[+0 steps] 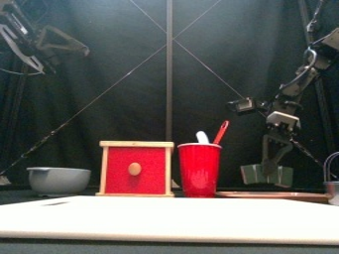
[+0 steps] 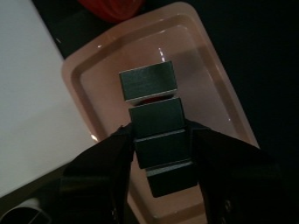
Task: Place sushi on board then cut the sushi with the knife then place the pieces on the plate
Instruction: Place the sushi on the board
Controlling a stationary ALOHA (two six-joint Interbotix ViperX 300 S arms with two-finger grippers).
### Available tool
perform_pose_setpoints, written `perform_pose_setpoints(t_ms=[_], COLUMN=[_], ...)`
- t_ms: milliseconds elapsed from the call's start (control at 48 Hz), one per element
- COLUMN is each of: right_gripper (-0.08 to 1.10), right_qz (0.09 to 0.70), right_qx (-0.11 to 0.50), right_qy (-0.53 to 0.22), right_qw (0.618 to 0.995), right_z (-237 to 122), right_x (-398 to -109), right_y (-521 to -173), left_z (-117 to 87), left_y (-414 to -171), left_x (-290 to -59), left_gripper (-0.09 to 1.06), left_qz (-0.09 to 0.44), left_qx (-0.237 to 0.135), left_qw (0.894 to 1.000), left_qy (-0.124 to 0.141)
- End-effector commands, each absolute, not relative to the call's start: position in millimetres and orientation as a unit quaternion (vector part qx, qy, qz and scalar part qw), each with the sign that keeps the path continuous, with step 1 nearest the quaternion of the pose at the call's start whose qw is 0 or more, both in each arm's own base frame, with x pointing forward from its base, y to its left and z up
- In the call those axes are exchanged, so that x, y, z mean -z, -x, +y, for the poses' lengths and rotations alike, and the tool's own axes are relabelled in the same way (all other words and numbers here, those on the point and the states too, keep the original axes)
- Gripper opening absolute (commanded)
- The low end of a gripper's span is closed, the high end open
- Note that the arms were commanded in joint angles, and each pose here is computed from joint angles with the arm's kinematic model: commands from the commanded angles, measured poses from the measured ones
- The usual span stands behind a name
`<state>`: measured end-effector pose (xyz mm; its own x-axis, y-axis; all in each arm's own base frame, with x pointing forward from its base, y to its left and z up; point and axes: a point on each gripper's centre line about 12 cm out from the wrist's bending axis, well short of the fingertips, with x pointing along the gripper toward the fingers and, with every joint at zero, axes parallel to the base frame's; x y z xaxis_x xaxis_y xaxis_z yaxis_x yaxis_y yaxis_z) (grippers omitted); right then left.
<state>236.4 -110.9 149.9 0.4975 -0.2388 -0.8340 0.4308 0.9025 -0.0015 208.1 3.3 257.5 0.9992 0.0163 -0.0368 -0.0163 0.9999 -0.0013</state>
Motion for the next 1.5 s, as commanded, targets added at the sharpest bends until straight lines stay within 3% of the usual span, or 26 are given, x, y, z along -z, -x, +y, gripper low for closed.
perform_pose_setpoints(t_ms=[21, 667, 1042, 1500], right_gripper=[0.57, 0.57, 0.57, 0.57], right_qz=[0.423, 0.308, 0.321, 0.349], right_qx=[0.193, 0.155, 0.15, 0.138], right_qy=[-0.116, -0.288, -0.297, -0.307], right_qw=[0.878, 0.893, 0.887, 0.874], right_z=[-104.9, -44.3, -26.5, -1.1], right_x=[-177.2, -207.4, -187.8, -185.6], right_y=[-240.3, -252.4, -272.5, -316.0], left_z=[3.7, 3.6, 3.6, 4.5], left_y=[-209.5, -207.5, -206.4, -206.4], left_x=[-261.6, -254.2, -250.4, -250.0], left_gripper=[-0.03, -0.03, -0.03, -0.03], left_qz=[0.011, 0.02, 0.025, 0.027], left_qx=[-0.009, -0.009, -0.009, -0.013], left_qw=[1.0, 1.0, 1.0, 0.999], left_qy=[0.001, 0.002, 0.003, 0.012])
